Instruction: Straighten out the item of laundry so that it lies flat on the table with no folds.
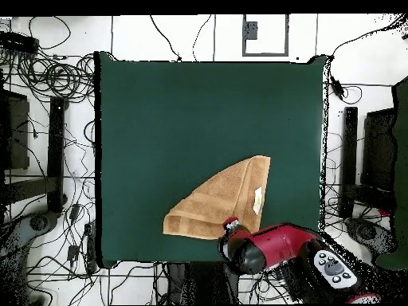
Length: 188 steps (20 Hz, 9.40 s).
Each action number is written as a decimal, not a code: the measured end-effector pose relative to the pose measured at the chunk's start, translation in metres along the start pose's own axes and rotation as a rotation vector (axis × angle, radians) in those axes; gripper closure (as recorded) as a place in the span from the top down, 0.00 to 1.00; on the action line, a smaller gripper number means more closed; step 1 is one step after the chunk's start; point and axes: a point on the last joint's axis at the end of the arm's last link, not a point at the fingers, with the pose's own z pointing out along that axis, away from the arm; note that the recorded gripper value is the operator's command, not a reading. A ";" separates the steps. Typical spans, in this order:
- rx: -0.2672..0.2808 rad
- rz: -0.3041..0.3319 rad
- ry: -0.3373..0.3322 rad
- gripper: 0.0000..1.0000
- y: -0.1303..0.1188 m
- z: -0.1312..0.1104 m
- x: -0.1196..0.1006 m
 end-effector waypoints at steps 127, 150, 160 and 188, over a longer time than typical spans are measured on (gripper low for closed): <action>0.004 0.331 0.037 1.00 0.083 -0.005 -0.070; -0.291 0.236 -0.042 1.00 0.075 0.002 -0.067; -0.559 0.173 -0.068 1.00 0.102 0.001 -0.068; -0.729 0.196 -0.013 1.00 0.136 0.011 -0.073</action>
